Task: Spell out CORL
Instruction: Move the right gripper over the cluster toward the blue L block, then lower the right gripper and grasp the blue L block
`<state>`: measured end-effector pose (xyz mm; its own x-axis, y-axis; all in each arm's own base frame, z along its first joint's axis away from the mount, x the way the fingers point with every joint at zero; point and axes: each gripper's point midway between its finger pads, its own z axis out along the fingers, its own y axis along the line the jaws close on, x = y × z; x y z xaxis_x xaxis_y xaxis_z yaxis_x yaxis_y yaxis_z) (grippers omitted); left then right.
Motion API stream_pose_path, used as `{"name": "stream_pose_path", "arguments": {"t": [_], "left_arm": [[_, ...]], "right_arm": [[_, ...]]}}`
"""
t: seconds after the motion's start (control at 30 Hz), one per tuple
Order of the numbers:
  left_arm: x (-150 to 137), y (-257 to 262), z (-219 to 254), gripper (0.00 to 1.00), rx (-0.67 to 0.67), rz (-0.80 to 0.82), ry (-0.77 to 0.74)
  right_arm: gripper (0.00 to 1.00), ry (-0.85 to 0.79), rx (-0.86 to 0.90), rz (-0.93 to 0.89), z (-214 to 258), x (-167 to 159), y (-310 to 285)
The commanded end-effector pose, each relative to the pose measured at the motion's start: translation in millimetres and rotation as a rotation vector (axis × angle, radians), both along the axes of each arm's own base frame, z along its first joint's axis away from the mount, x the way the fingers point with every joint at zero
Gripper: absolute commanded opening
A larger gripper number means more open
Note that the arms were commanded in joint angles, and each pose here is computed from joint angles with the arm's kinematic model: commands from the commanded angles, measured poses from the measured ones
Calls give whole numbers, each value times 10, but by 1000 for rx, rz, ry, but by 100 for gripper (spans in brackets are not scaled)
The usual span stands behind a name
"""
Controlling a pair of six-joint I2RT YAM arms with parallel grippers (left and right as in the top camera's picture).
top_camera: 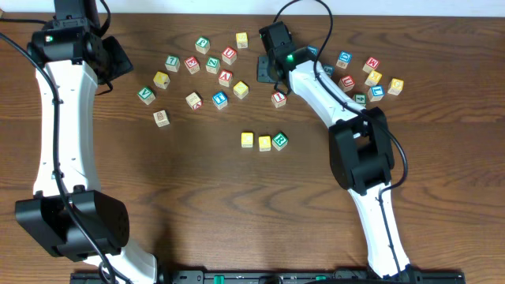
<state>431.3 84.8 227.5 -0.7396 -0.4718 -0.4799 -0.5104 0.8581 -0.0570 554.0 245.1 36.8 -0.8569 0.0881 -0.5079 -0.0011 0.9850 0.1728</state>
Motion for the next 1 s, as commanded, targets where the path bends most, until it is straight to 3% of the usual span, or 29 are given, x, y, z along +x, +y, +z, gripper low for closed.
{"name": "stream_pose_path", "arguments": {"t": [0.0,0.2,0.4,0.97], "left_arm": [[-36,24,-72,61,11,2,28],[-35,22,-72,61,11,1,27],[-35,22,-72,61,11,2,27],[-27,24,-68,61,11,2,23]], "right_arm": [[23,-127,25,19,879,24,-26],[20,-107,4,20,1472,-310,-269],[18,6,-49,9,1695,-782,-556],[20,444,-183,-26,720,-1716,-823]]}}
